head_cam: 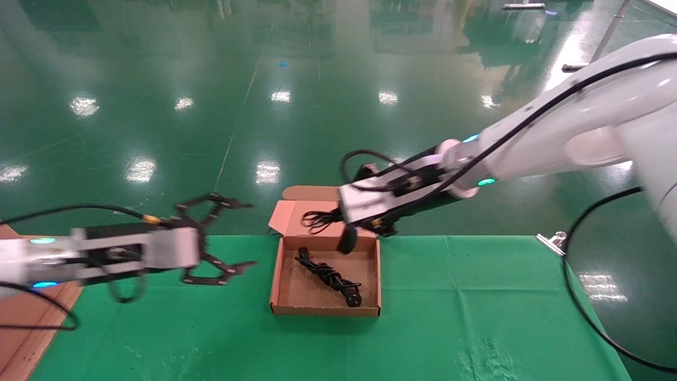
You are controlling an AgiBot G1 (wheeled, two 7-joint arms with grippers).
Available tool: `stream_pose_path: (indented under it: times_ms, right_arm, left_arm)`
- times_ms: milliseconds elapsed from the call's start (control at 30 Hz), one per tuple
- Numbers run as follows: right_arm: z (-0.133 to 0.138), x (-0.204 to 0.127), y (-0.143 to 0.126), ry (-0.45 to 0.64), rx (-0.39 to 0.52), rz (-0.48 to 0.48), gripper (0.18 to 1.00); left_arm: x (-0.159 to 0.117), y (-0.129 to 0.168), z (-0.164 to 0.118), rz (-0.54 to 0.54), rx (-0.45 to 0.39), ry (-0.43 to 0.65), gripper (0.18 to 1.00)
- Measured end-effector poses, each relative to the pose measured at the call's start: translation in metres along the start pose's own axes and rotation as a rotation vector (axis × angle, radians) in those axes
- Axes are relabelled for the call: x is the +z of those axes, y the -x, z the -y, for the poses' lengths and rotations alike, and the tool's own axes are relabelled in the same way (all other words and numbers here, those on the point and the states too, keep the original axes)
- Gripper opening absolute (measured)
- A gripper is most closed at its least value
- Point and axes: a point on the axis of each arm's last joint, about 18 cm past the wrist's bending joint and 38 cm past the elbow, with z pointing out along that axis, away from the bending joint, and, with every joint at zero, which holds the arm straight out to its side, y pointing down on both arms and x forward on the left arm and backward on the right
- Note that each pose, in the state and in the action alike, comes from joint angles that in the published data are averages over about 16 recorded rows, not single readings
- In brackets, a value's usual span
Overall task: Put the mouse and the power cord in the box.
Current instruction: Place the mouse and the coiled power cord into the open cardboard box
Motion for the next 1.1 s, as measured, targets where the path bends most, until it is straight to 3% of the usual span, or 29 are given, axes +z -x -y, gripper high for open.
stream_pose_path:
  times_ms: [233, 500, 733, 1100]
  right_arm:
    - [0.039, 0.038, 0.003, -0.011, -0.036, -0.025, 0.229]
    - [0.062, 0.08, 0.022, -0.003, -0.032, -0.08, 0.229]
    - [0.051, 0.108, 0.051, 0.042, 0.008, -0.093, 0.228]
    - [0.009, 0.127, 0.101, 0.152, 0.068, -0.029, 0.228]
  left_arm:
    - [-0.066, 0.001, -0.025, 0.078, -0.053, 0.055, 0.932]
    - [-0.108, -0.012, -0.059, 0.131, -0.108, 0.194, 0.986]
    - [-0.118, -0.023, -0.078, 0.151, -0.137, 0.278, 1.0]
    - [-0.118, -0.026, -0.084, 0.165, -0.153, 0.304, 1.001]
